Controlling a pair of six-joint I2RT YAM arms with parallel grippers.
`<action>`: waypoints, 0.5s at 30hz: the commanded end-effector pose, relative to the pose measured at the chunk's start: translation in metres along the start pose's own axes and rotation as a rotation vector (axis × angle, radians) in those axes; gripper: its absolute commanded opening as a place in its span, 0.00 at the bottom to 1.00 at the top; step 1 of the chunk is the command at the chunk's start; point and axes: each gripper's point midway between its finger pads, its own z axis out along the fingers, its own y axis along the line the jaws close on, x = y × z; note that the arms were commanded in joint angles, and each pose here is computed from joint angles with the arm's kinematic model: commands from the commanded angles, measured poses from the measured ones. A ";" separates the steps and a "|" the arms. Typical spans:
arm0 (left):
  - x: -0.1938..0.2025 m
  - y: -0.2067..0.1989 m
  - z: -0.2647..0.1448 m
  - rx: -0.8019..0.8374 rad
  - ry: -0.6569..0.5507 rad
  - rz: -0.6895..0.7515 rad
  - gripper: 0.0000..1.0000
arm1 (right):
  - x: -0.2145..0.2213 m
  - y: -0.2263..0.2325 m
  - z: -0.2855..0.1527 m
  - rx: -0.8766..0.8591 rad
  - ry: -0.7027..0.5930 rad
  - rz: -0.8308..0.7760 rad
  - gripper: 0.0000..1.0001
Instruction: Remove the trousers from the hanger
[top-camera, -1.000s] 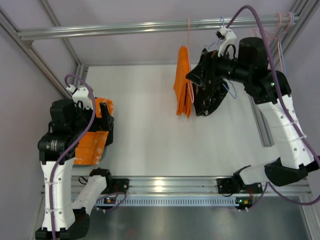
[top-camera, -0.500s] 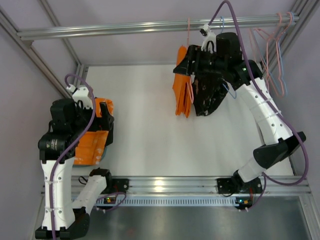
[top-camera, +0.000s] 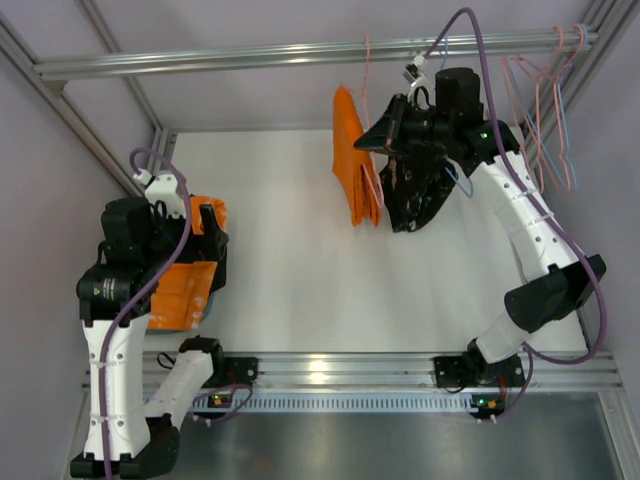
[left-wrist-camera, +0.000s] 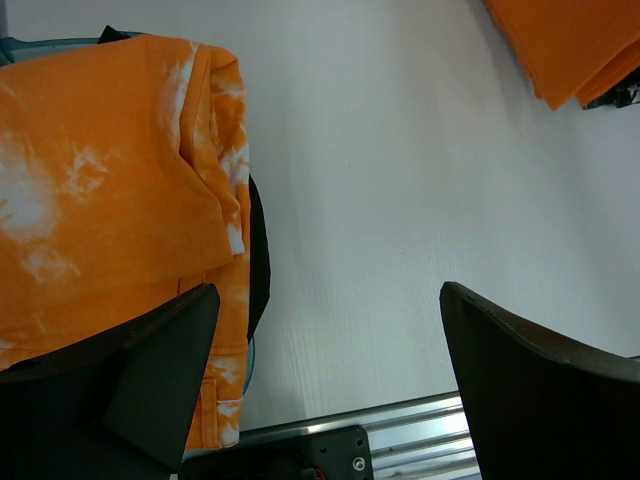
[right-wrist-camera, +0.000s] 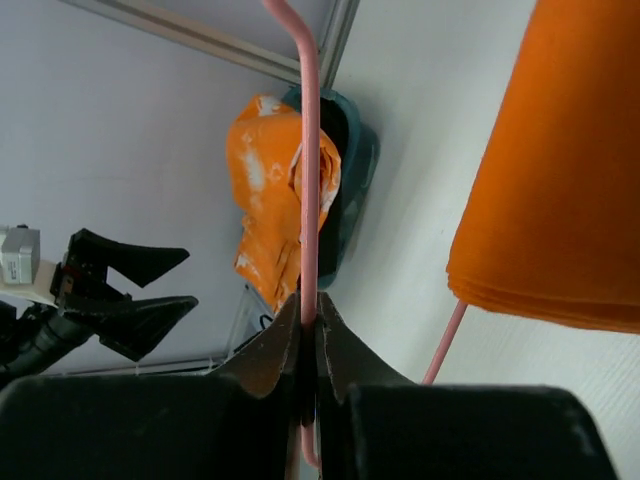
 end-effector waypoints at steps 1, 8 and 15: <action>-0.014 0.001 0.000 -0.008 -0.057 -0.004 0.98 | -0.018 0.035 -0.013 -0.196 -0.028 -0.035 0.00; -0.013 -0.002 -0.004 0.010 -0.069 0.011 0.98 | -0.033 0.093 -0.041 -0.413 -0.042 -0.115 0.00; -0.016 -0.005 -0.008 0.020 -0.085 0.012 0.98 | -0.037 0.114 -0.058 -0.461 -0.063 -0.128 0.00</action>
